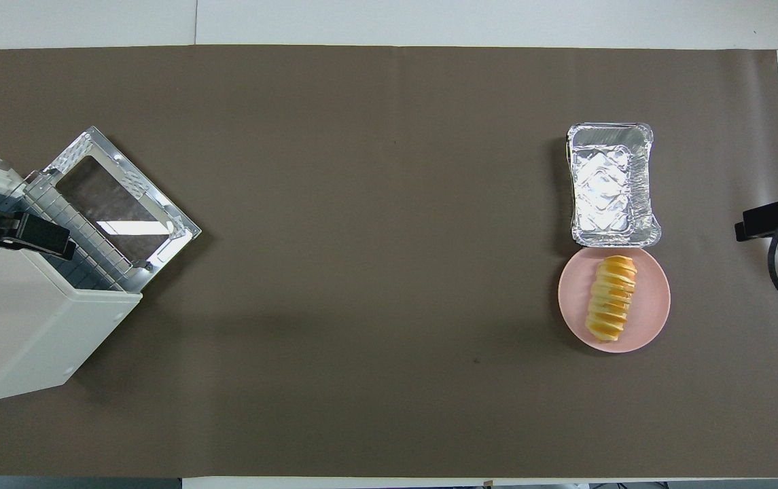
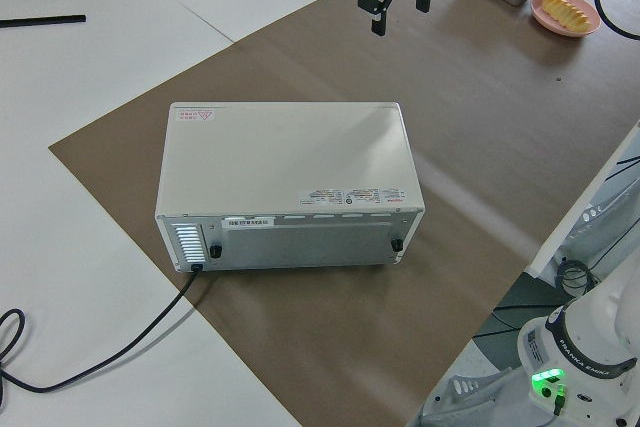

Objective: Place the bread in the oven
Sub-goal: 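Reach the right gripper down to the orange bread on the pink plate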

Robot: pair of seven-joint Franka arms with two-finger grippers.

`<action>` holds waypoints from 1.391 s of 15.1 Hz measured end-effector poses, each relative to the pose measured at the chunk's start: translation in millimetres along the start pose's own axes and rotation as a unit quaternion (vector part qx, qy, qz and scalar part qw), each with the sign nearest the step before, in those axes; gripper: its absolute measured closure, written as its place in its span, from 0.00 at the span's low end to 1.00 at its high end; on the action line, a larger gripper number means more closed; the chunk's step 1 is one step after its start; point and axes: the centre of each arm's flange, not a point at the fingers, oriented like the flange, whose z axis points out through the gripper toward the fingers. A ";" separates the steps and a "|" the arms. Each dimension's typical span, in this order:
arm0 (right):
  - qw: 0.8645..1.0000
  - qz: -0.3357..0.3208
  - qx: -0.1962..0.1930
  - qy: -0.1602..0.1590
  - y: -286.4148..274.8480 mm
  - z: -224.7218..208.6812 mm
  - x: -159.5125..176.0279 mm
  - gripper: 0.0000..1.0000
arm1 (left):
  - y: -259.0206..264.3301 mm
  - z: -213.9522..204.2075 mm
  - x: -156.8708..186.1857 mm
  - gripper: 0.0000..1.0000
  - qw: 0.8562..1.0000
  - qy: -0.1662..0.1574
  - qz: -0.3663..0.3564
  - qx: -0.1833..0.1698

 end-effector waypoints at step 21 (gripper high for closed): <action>0.999 0.045 0.006 0.017 -68.1 267.2 1.2 0.00 | 0.0 0.0 0.0 0.00 1.000 0.000 0.000 0.000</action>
